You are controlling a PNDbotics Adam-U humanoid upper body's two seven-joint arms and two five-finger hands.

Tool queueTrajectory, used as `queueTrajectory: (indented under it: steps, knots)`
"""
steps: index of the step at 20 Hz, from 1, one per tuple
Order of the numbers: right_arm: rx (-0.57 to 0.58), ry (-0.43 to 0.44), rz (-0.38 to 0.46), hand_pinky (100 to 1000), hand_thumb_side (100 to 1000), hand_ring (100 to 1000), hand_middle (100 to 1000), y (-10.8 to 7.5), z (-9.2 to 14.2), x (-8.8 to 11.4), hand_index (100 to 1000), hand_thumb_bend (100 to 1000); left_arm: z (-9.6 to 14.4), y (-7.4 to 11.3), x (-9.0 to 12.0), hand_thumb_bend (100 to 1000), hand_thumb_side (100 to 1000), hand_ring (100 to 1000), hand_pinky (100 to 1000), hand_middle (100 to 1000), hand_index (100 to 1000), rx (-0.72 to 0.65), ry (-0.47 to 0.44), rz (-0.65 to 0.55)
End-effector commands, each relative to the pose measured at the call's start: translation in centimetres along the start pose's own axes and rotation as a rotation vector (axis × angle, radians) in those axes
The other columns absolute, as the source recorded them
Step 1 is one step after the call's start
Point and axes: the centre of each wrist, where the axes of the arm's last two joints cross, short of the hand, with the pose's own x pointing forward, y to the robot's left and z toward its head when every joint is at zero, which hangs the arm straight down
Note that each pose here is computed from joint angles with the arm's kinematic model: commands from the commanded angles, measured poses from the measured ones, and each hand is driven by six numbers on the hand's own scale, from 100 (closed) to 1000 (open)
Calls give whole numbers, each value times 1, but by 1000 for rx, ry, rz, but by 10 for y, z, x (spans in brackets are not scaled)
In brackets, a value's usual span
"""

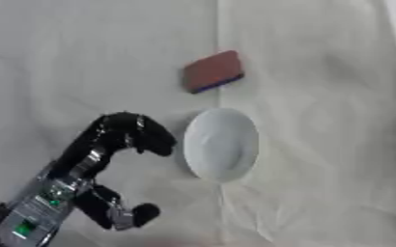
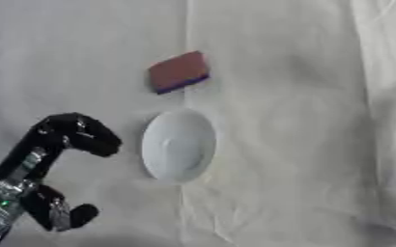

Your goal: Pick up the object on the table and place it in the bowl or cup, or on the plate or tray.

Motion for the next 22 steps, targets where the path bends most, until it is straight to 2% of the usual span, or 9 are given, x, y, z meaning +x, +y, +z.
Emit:
queueTrajectory:
  steps: [1,7,12,16,22]
  knots:
    - [9,-14,7,682,589,753,945,0,-2,6,985,100,-10,23,-1,375,542,459,118,583,698,-19,59,36]
    - [12,-1,0,682,585,752,944,4,1,5,982,100,-43,63,-3,377,573,443,100,573,683,-68,141,155]
    - [15,3,-10,681,590,751,943,9,2,6,980,100,-78,82,-1,395,565,435,100,567,673,-72,227,345]
    - [18,4,-13,681,591,750,943,11,3,7,980,100,-97,96,3,403,548,424,100,558,667,-36,259,361]
    - [23,3,-18,681,591,750,943,13,2,7,980,100,-117,101,7,402,548,415,100,552,662,-11,302,366]
